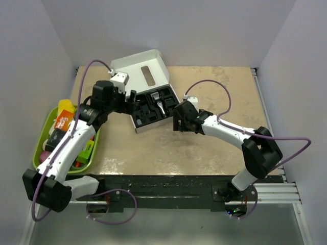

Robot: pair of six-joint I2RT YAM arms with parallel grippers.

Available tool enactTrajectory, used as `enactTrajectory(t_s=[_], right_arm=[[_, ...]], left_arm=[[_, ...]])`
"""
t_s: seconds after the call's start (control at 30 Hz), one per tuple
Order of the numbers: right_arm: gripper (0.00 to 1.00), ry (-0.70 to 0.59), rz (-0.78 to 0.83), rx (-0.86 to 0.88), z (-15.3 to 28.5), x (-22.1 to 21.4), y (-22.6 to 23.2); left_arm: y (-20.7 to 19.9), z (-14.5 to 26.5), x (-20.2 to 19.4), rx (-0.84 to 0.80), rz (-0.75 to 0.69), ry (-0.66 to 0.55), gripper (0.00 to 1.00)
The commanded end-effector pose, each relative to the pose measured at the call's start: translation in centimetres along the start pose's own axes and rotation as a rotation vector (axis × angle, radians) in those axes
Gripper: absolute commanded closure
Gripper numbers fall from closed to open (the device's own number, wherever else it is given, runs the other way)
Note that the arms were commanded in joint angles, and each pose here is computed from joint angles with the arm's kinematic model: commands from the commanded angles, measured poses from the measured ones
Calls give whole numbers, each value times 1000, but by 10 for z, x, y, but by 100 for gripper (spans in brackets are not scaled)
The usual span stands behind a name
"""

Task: Sort the hair-cutting tools

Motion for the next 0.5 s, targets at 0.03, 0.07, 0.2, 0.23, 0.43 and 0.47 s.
enactTrajectory(t_s=[0.03, 0.07, 0.2, 0.23, 0.43, 0.47], right_arm=[[2, -63, 52, -10, -4, 20, 11], [2, -66, 81, -2, -6, 21, 12], [2, -38, 284, 31, -20, 21, 15], [2, -16, 323, 36, -26, 17, 16], [5, 18, 493, 80, -42, 19, 27], [5, 18, 533, 92, -44, 20, 29]], left_arm=[[-11, 26, -23, -29, 88, -1, 1], [-14, 30, -29, -49, 93, -1, 1], [-21, 39, -43, -77, 111, 0, 1], [-21, 40, -45, -77, 108, 2, 1], [-21, 47, -54, -78, 91, 1, 1], [-22, 48, -55, -81, 89, -1, 1]])
Point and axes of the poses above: each gripper's point midway between its finger pads, its own z axis back along the fingers, its own y axis along the line the jaws close on, x = y × z, the point moved 5 cm from there along z, back along the fingers, and after that the axes turned 10 degrees about -z, right-handed, at the moved point
